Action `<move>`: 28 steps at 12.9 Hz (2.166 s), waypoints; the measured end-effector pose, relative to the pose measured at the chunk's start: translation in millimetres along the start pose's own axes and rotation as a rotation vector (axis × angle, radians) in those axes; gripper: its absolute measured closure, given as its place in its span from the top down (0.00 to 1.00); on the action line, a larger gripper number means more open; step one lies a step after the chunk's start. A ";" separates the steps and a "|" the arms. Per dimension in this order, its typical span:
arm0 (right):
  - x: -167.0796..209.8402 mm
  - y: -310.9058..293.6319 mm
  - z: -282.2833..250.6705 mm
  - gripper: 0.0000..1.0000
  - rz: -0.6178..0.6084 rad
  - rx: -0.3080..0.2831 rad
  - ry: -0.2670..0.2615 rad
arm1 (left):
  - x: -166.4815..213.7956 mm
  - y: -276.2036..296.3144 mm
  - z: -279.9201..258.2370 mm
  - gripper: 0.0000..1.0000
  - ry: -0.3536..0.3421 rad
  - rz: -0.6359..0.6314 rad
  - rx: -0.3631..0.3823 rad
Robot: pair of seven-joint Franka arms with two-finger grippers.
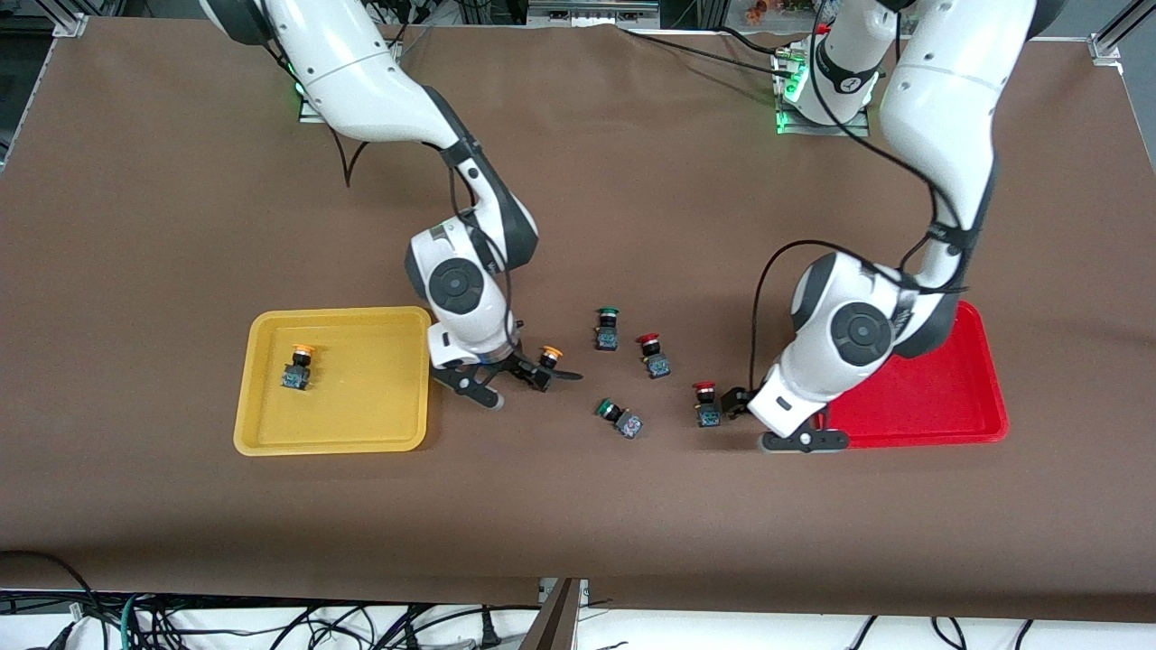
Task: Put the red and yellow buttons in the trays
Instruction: 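Grasp another orange button with the right gripper while the left gripper grasps a red button, then carry the orange button to the yellow tray while the left gripper carries the red button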
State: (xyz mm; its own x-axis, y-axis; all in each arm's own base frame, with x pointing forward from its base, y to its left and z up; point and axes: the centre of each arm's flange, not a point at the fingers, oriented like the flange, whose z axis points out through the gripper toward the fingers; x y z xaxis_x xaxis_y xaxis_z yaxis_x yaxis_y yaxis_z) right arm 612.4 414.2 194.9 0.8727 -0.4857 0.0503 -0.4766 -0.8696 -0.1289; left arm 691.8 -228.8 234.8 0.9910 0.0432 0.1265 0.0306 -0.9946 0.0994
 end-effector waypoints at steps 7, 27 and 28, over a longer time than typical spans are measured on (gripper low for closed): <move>-21.7 -10.7 9.8 0.99 -0.020 0.020 0.011 | -30.9 39.5 73.1 1.00 0.019 -0.067 -0.010; 86.2 47.7 -51.9 0.42 -0.313 -0.130 -0.060 | -9.6 -227.7 -14.5 0.57 -0.347 0.339 0.119; 116.3 73.3 -64.2 0.42 -0.367 -0.149 -0.093 | -8.2 -219.0 -16.1 0.67 -0.337 0.351 0.112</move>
State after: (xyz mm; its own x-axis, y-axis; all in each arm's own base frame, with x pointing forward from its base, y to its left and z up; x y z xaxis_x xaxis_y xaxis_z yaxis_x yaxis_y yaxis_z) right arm 672.1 288.3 254.9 0.9903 -0.1366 -0.0248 -0.1360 -0.9904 0.0262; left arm 674.8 -9.8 227.9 0.9304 -0.3106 -0.1948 -0.3168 -0.9485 -0.0006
